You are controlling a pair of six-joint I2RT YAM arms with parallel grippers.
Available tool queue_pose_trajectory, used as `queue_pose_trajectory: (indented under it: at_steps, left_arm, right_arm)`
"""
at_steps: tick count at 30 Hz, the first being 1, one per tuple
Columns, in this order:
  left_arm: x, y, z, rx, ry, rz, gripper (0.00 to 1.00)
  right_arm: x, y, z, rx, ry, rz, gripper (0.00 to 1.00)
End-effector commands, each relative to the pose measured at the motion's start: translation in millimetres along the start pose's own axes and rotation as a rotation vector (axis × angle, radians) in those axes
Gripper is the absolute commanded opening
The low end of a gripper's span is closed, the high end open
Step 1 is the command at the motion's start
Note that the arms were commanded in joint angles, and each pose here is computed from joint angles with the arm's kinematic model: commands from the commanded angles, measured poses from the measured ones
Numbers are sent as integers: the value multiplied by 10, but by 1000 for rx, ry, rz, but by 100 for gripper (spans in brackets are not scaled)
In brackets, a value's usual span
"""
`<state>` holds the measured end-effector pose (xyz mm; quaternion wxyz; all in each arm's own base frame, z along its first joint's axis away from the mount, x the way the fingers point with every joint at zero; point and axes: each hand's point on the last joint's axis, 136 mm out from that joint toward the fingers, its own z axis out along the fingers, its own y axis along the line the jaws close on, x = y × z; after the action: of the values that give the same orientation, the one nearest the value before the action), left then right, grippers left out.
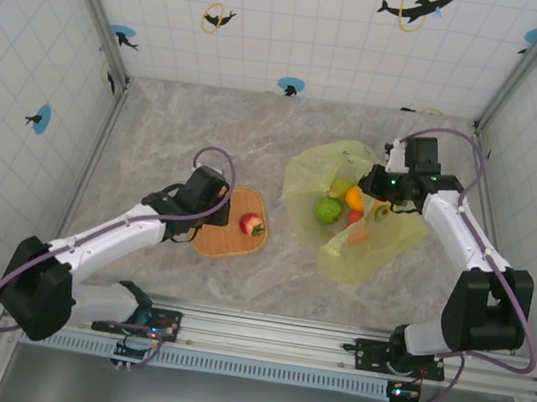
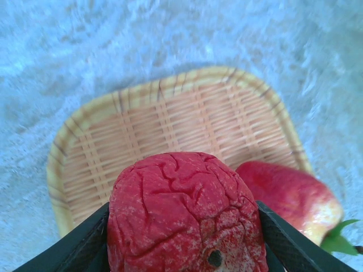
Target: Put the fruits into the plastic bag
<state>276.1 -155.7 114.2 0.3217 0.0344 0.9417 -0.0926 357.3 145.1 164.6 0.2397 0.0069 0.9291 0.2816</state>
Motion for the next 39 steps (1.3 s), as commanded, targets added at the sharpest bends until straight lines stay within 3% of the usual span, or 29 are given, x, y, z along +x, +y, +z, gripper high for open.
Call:
queue_pose_trajectory:
  at_steps: [1,7,13,19,24,31,39]
  left_arm:
    - [-314,-74,-201,27,-124,-35,58]
    - [-646,-468,-507,226,-270,-50,56]
    - [-764,-1293,-678,491,-336,45,56]
    - [-487,-2266,-548,668,-254,236,56]
    - [-263,-2817,-288,732,-183,338,56]
    - [-114,-3167,122,774,-139,366,56]
    - [-19,-3540,254,893,-112,368,59]
  right_arm:
    - [-73,91,-53,-24,-29,-22,0]
    - [-102,117,-67,-30,-35,-26,0]
    - [-153,164,-176,-14,-33,-63,0]
    - [-213,105,-350,74,-49,-106,0]
    - [-196,137,-423,71,-59,-109,0]
    - [-233,213,-554,67,-84,-111,0]
    - [-202,289,-596,32,-111,-89,0]
